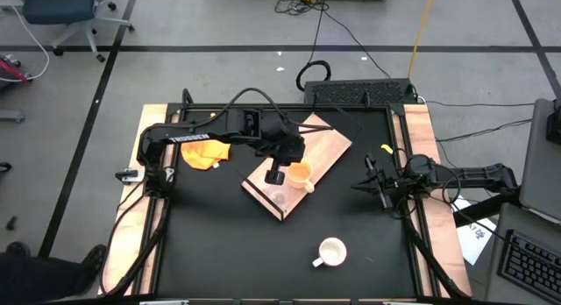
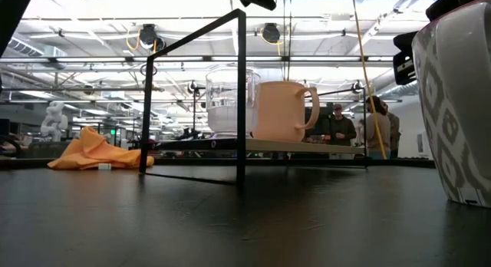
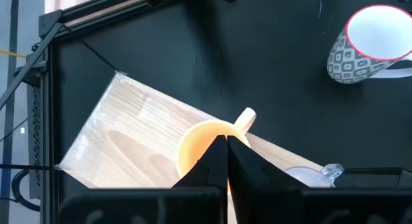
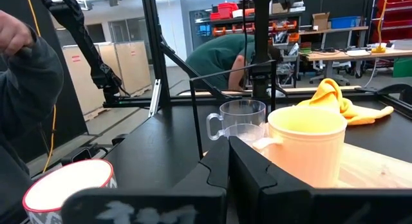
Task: Stack small to large cups/mugs on shelf
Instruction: Put the gray mug on the shelf
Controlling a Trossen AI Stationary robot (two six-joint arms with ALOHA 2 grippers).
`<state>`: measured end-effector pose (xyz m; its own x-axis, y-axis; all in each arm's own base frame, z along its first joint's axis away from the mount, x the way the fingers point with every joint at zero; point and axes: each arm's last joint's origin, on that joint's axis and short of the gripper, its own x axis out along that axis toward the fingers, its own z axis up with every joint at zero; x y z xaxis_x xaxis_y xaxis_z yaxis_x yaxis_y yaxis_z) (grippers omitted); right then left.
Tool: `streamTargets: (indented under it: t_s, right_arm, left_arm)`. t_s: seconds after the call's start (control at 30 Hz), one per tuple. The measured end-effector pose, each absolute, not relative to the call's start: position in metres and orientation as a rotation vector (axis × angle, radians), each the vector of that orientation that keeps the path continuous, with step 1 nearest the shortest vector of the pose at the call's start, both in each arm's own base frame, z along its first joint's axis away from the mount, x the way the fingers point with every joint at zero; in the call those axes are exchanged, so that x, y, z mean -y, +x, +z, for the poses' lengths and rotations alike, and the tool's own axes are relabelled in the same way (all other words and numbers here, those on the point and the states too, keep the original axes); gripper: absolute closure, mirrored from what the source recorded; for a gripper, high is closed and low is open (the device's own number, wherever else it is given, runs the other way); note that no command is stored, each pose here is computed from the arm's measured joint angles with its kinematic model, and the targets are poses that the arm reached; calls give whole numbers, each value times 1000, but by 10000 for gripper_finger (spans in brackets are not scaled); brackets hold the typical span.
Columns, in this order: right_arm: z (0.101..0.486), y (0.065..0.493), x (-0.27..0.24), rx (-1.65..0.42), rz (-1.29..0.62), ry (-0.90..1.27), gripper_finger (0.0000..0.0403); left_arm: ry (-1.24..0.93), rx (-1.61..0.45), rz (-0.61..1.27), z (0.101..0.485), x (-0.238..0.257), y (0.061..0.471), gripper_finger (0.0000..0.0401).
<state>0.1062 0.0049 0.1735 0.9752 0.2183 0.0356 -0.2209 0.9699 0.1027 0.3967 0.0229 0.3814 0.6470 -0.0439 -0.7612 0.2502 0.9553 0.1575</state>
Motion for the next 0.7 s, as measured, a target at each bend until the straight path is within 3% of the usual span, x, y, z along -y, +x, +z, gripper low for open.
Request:
streamTargets:
  t_s: [0.7]
  right_arm:
    - [173, 106, -5, 23, 222, 114, 403]
  left_arm:
    - [252, -855, -157, 381, -23, 397, 400]
